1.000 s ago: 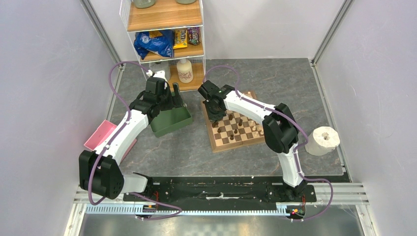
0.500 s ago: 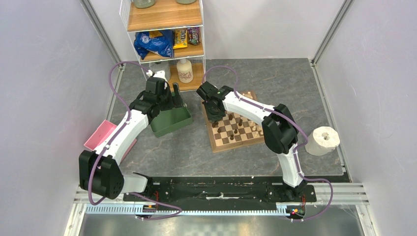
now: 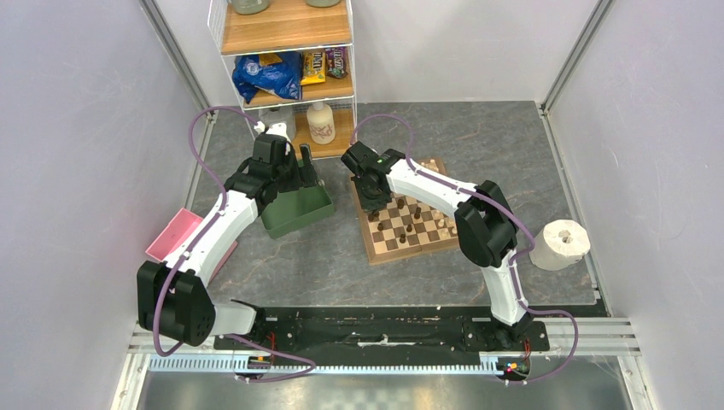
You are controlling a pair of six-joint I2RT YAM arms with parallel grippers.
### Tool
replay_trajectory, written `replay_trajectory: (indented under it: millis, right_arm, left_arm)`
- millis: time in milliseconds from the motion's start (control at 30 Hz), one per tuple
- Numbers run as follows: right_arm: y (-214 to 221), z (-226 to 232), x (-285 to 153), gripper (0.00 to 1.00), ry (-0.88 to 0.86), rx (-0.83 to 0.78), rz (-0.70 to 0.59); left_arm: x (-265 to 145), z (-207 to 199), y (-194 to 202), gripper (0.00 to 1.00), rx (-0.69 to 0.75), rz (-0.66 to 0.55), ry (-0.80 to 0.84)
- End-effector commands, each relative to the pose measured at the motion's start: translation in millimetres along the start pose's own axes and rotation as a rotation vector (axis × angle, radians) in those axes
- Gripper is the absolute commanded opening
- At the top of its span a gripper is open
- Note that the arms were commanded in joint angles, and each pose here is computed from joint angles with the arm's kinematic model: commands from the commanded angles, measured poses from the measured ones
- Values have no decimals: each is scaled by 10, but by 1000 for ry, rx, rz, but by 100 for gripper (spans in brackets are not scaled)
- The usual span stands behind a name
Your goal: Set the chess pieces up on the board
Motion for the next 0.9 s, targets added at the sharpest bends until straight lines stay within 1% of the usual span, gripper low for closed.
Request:
replay_trajectory:
  millis: [0,300,533,600,733,867]
  right_arm:
    - [52,-100,-2,13,73,-17,4]
    - [29,-187,29,13,155,-7,-29]
    - [4,-303,-4,12,207,44,-43]
    - [-1,-284,-16,12,173,33,-40]
    - [29,-106,-48,11,28,8,-3]
    - [87,23,-17,11,-27,-12,35]
  left_arm:
    - [13,-30,-77,93,-31,-38,21]
    - [16,-27,-78,93,-32,-39,21]
    - [7,-32,-78,93,-31,-40,25]
    - [6,-34,-80,93,-30,-40,27]
    - [3,-44,-87,93,-32,-41,35]
    - [-3,-42,-84,93,-33,-42,33]
Point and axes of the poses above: each gripper's point midway between its finger pads, its own x axis out along the fingers, its own z axis along the line the jaws close on, y = z × x, the point moved 8 cm from there along -x, back along the fingers, and after that the axes turned 5 degrees about x, right-handed, at the moved point
